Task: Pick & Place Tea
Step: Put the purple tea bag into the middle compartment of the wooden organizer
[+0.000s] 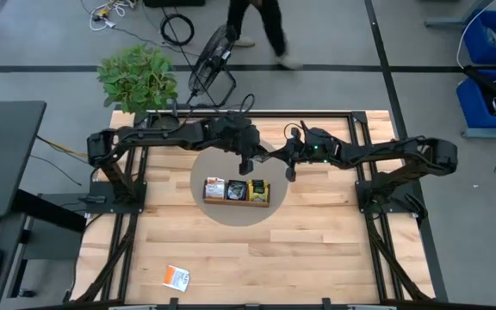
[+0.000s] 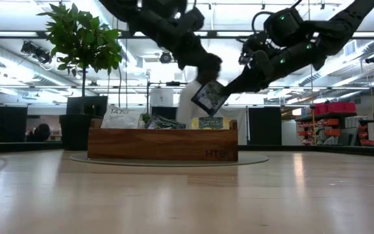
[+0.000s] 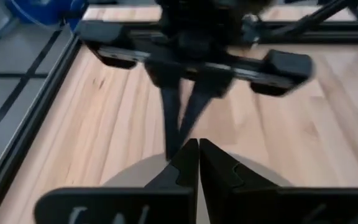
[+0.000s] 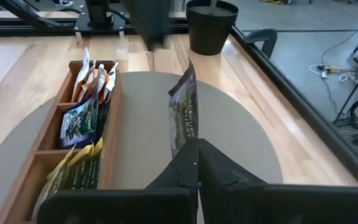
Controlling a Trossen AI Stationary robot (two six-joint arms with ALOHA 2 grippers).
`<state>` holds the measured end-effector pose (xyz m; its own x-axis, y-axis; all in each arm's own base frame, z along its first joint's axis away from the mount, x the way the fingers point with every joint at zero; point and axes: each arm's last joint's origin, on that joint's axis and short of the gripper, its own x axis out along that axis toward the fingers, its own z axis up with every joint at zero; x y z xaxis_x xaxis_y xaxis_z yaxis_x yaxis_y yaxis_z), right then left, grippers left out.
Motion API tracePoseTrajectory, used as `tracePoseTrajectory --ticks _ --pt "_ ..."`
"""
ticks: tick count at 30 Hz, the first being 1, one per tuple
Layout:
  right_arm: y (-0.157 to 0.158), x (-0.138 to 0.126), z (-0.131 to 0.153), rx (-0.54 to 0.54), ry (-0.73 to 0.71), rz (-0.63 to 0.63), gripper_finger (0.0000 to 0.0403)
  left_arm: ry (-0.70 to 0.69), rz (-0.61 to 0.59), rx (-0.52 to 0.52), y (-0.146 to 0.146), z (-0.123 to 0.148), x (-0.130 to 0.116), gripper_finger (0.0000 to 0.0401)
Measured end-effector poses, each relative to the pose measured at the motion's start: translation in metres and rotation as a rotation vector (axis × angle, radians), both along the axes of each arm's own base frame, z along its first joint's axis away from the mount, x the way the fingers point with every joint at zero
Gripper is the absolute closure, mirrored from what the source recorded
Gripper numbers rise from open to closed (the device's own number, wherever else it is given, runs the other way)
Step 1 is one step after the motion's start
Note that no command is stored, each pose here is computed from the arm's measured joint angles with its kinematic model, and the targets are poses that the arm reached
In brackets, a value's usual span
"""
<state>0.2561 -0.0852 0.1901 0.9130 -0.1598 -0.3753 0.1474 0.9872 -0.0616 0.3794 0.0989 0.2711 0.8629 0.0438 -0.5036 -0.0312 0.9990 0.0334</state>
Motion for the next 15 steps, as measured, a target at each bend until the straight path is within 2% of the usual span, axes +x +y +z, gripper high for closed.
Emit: tracePoseTrajectory --ticks 7,15 --pt "0.006 -0.011 0.014 -0.017 -0.018 -0.002 0.0402 -0.216 -0.06 0.041 -0.028 0.006 -0.025 0.0393" --pt "0.014 -0.009 0.017 -0.015 -0.053 0.027 0.0403 -0.321 -0.078 0.021 -0.053 0.0 -0.073 0.0391"
